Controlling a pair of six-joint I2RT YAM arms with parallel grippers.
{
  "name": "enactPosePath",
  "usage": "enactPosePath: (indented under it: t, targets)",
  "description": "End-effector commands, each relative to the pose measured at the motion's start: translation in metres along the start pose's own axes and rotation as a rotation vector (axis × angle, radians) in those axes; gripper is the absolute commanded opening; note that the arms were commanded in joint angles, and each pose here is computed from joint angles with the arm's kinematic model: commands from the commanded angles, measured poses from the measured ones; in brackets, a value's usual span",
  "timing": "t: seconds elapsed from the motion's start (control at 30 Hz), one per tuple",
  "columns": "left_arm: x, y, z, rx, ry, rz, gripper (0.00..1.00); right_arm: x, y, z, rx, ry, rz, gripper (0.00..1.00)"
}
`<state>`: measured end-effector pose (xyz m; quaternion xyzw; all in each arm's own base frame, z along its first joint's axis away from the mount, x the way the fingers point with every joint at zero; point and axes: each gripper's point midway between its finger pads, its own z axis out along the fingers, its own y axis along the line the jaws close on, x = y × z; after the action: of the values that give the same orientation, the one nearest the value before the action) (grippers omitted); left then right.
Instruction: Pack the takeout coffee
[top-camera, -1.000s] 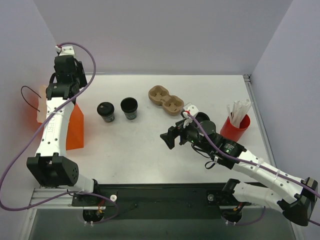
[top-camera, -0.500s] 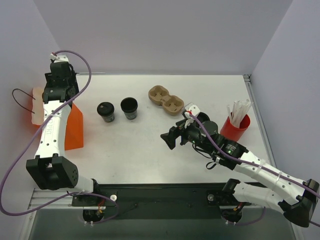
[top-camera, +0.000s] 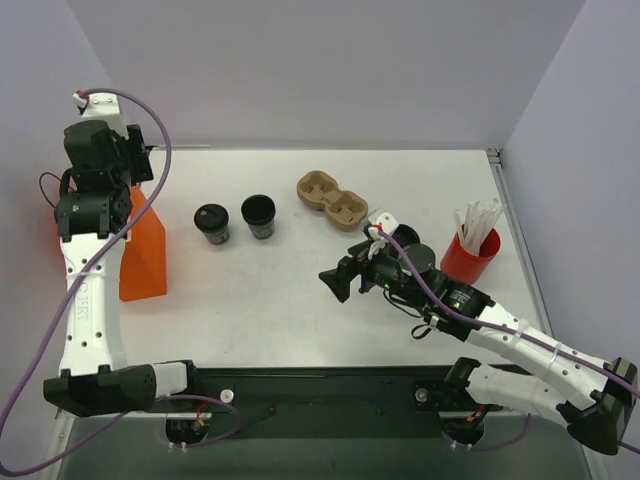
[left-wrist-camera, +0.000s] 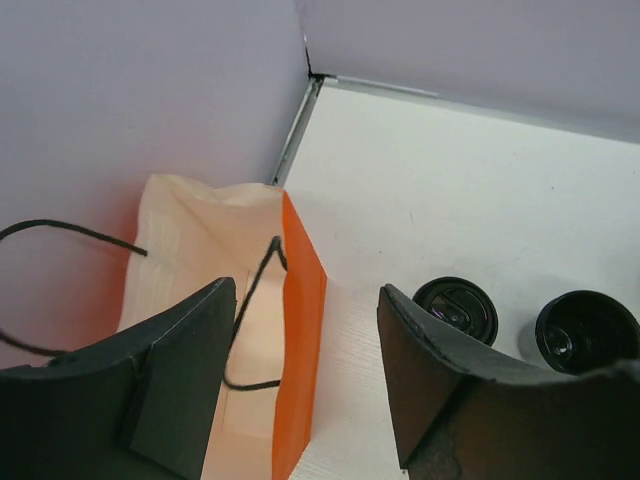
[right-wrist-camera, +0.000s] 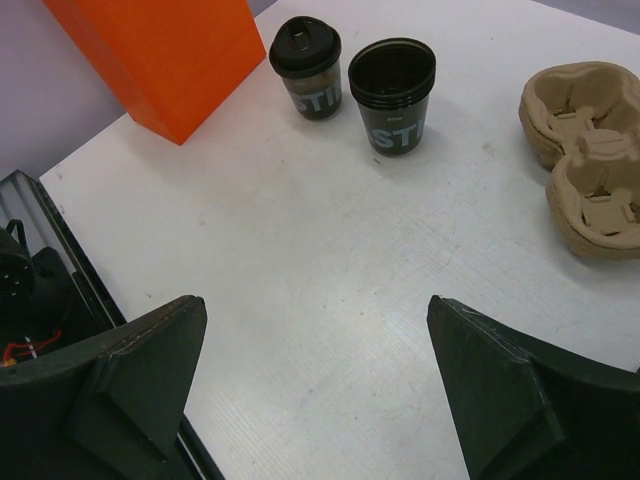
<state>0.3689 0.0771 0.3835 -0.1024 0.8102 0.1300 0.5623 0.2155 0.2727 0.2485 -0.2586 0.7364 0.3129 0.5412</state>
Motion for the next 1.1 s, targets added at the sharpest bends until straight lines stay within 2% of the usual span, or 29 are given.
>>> enactPosePath:
  t: [0.0,0.17,0.37,0.4,0.53,0.7,0.8,0.83,0.97,1.0,1.07]
  targets:
    - [-0.002,0.030,-0.032,-0.125,-0.045,-0.015,0.68,-0.014,0.013,0.002,-0.065,-0.056,0.040,1.00]
    - [0.032,0.043,-0.033,-0.205,0.021,-0.003,0.71,-0.021,0.029,-0.007,-0.140,-0.037,0.080,1.00]
    - [0.059,0.001,-0.019,0.017,0.041,-0.040,0.71,-0.026,0.033,-0.022,-0.153,-0.007,0.076,1.00]
    - [0.076,-0.001,-0.013,0.015,0.077,-0.039,0.71,-0.026,0.033,-0.024,-0.154,-0.010,0.075,1.00]
    - [0.100,0.013,-0.002,-0.094,0.143,-0.057,0.71,-0.029,0.031,-0.032,-0.149,-0.050,0.072,1.00]
    - [0.119,0.010,0.013,-0.091,0.194,-0.004,0.65,-0.033,0.030,-0.035,-0.143,-0.073,0.076,1.00]
    - [0.120,0.015,0.016,-0.108,0.203,0.038,0.54,-0.039,0.026,-0.031,-0.115,-0.087,0.076,1.00]
    - [0.117,0.020,0.015,-0.115,0.203,0.094,0.36,-0.048,0.026,-0.029,-0.110,-0.095,0.072,1.00]
    - [0.095,0.035,0.004,-0.170,0.158,0.150,0.05,-0.072,0.027,-0.021,-0.088,-0.097,0.062,1.00]
    - [0.086,0.036,0.000,-0.172,0.143,0.155,0.00,-0.073,0.026,-0.020,-0.079,-0.084,0.060,1.00]
    - [0.062,0.038,-0.016,-0.161,0.097,0.171,0.00,-0.080,0.025,-0.018,-0.062,-0.080,0.060,0.99]
